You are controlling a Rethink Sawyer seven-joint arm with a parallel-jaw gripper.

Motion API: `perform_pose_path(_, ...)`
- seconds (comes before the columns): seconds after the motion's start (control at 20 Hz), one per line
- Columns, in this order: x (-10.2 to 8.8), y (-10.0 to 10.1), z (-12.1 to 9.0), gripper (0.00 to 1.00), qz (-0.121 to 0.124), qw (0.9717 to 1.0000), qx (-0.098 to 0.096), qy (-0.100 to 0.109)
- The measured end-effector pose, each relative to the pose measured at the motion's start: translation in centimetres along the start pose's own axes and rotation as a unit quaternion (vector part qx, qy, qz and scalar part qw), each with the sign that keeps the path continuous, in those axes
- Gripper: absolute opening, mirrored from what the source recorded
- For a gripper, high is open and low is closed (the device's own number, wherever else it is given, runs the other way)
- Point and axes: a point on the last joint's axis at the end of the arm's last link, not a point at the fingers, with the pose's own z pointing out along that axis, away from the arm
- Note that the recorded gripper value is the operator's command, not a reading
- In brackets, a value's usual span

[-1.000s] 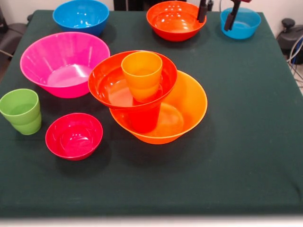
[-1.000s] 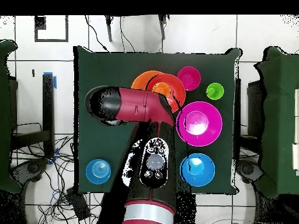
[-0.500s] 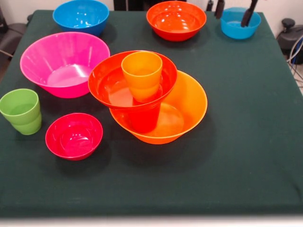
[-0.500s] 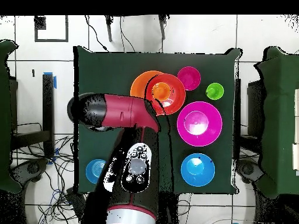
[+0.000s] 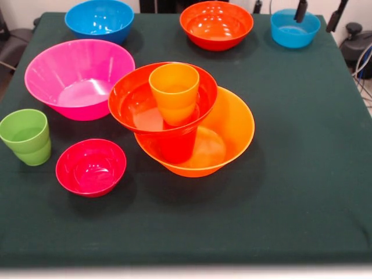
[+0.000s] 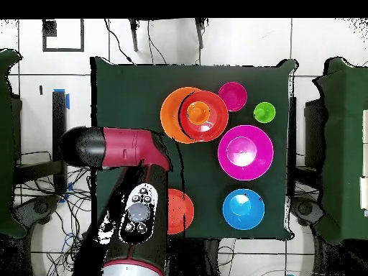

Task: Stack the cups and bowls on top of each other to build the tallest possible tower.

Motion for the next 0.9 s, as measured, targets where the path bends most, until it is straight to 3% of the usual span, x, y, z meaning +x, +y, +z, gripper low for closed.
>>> perform_pose_path(0.3,0.9,0.5,0.3,1.0,0.005,1.0,-0.006,-0.002)
perform_pose_path(0.9,3.0,-1.2,2.4,1.0,0.013,0.9999,0.001,0.002)
